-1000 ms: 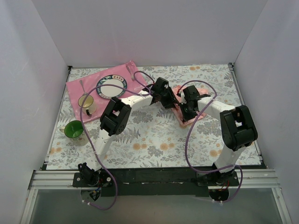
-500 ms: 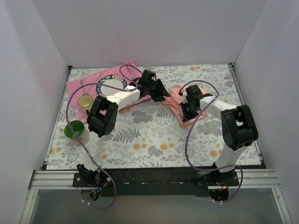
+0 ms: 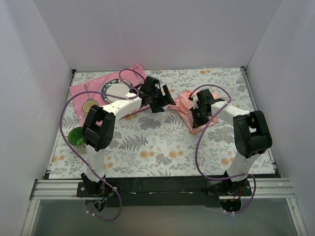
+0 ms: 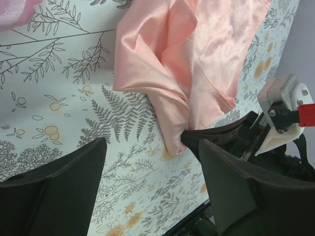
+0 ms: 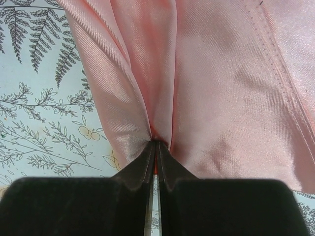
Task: Fold the napkin, place the utensils inside, and roll it up
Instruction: Roll the napkin with the utensil
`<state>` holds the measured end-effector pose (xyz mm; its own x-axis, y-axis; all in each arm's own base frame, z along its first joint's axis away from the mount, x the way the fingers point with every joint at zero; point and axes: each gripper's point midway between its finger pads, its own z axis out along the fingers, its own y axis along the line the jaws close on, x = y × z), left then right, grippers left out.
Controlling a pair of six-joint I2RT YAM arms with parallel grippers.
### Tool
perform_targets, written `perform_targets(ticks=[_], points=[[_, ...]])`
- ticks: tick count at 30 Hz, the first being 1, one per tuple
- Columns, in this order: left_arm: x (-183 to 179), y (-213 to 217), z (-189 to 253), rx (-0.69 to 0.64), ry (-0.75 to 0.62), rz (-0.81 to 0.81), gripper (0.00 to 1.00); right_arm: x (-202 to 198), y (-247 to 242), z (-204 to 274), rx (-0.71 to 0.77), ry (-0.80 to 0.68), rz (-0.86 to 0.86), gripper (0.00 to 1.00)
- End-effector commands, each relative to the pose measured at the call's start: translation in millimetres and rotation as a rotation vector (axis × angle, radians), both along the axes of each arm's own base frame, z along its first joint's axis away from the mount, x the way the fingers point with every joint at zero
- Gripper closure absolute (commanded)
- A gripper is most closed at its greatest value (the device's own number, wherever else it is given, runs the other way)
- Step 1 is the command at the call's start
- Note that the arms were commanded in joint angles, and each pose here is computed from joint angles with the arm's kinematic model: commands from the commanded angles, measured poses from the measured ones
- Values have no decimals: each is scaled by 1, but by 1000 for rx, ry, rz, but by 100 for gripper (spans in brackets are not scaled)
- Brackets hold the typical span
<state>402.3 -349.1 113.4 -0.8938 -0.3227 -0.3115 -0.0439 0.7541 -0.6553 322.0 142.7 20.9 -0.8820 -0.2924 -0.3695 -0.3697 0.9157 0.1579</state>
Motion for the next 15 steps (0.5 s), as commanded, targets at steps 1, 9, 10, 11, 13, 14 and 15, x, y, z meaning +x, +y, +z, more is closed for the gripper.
perform_targets(ticks=[1, 9, 10, 11, 13, 14, 15], points=[[6, 5, 10, -62, 4, 28, 24, -4, -6, -20, -33, 27, 27, 91], [35, -20, -7, -167, 26, 33, 30, -2, -5, -16, -29, 22, 33, 91], [35, -23, -14, -171, 46, 28, 30, -2, -4, -16, -27, 22, 35, 92], [38, -25, -14, -174, 45, 26, 30, -2, -5, -17, -31, 25, 34, 92], [42, -30, -8, -184, 41, 19, 31, -2, -5, -16, -31, 22, 35, 92], [42, -30, -11, -179, 49, 22, 32, -2, -4, -16, -29, 23, 36, 92], [44, -30, -10, -181, 46, 23, 33, -2, -5, -15, -29, 23, 34, 92]])
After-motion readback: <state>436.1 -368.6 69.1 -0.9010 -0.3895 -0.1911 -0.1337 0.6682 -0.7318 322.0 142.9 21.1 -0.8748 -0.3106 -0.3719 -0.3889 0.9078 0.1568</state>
